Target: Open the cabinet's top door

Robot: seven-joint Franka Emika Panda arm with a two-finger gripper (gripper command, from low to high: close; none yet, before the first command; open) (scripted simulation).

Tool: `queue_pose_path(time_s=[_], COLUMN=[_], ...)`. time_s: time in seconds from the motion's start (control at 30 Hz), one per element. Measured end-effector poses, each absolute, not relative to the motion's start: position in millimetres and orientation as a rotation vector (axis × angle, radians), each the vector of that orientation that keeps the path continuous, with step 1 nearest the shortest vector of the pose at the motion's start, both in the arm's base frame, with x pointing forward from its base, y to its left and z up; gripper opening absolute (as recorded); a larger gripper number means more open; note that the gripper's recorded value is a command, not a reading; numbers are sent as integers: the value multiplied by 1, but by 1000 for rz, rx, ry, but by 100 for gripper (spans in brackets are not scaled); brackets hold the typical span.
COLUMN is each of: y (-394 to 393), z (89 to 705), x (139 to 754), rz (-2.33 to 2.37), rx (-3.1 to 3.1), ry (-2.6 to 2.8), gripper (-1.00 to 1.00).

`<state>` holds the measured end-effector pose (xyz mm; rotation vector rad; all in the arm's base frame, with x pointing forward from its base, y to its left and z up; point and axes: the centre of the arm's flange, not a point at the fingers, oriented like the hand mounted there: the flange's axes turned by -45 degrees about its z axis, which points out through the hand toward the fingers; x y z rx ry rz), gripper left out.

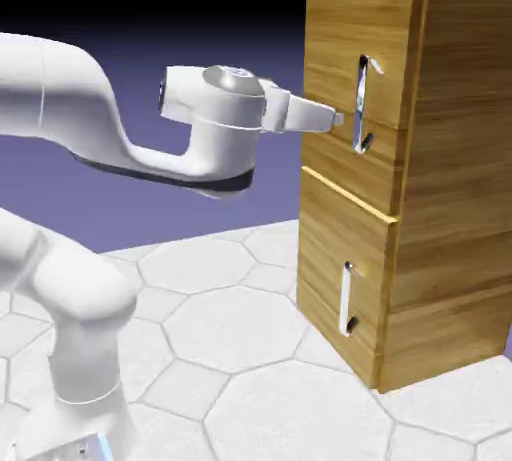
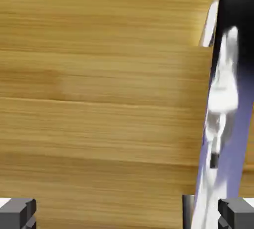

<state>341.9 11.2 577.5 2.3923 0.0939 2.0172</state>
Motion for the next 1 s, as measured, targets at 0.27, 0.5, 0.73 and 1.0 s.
queue_pose_path(time_s=[0.27, 0.5, 0.73, 1.0], y=[-17, -38, -32, -12], z=[578, 577, 577, 577], x=[341, 353, 388, 353], rz=[2164, 2252, 2243, 2176], rx=[2303, 2253, 2244, 2177], ry=[77, 67, 51, -96], gripper=[0, 0, -100, -100])
